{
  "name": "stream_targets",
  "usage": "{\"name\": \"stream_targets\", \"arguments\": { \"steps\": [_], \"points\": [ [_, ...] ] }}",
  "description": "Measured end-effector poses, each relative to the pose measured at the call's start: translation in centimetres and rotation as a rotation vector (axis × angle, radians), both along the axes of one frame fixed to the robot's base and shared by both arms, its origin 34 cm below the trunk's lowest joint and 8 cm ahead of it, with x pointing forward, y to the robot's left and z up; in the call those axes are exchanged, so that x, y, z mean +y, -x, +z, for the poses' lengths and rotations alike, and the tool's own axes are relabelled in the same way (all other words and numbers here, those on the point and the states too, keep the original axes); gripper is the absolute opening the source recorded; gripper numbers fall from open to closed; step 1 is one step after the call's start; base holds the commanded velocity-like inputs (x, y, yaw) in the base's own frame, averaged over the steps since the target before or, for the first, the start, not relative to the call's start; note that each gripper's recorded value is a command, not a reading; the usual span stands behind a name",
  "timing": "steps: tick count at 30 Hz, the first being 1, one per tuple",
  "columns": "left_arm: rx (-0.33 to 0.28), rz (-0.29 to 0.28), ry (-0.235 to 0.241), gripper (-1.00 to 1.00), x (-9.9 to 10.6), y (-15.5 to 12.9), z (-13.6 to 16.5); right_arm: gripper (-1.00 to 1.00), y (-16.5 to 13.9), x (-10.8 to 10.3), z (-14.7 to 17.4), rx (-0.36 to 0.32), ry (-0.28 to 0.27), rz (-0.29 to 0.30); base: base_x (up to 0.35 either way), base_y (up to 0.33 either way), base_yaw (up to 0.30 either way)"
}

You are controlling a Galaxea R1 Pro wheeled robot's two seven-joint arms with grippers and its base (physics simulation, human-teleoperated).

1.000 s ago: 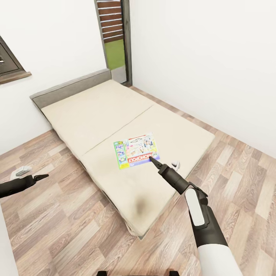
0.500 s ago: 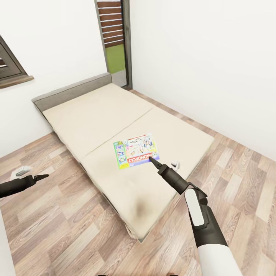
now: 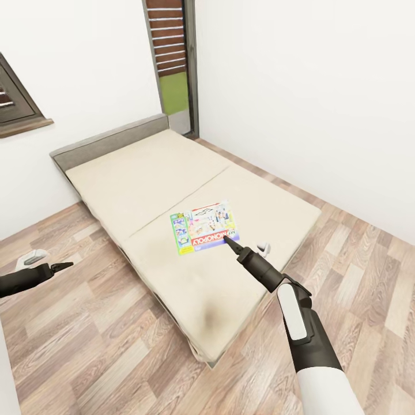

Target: Put all the toys in the child's room - the three board games (two on the bed and one on the table), the two jigsaw puzzles on the table, and the tennis ball on the table - inside the toy box on the table in the child's room.

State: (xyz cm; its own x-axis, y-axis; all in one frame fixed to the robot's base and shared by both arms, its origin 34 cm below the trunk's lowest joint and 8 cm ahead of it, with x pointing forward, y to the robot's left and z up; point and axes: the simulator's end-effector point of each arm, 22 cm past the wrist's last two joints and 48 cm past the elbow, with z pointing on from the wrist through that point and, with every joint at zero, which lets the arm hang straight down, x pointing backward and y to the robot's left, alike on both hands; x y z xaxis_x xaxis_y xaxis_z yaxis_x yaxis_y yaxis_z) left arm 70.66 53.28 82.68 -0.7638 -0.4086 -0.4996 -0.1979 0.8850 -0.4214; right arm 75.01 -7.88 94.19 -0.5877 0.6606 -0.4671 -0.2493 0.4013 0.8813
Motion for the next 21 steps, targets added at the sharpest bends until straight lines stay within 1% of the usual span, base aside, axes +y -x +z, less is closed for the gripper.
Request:
{"name": "stream_targets", "arguments": {
  "steps": [14,21],
  "points": [
    [-0.003,0.002,0.001,1.00,0.04,-0.03,0.11,-1.00,0.00,0.01,0.08,-0.001,-0.001,0.000,0.000,0.000,0.000],
    [-0.012,0.002,0.001,1.00,0.05,-0.18,0.66,-1.00,-0.05,0.00,0.69,-0.012,0.000,0.000,0.000,0.000,0.000]
  ]
}}
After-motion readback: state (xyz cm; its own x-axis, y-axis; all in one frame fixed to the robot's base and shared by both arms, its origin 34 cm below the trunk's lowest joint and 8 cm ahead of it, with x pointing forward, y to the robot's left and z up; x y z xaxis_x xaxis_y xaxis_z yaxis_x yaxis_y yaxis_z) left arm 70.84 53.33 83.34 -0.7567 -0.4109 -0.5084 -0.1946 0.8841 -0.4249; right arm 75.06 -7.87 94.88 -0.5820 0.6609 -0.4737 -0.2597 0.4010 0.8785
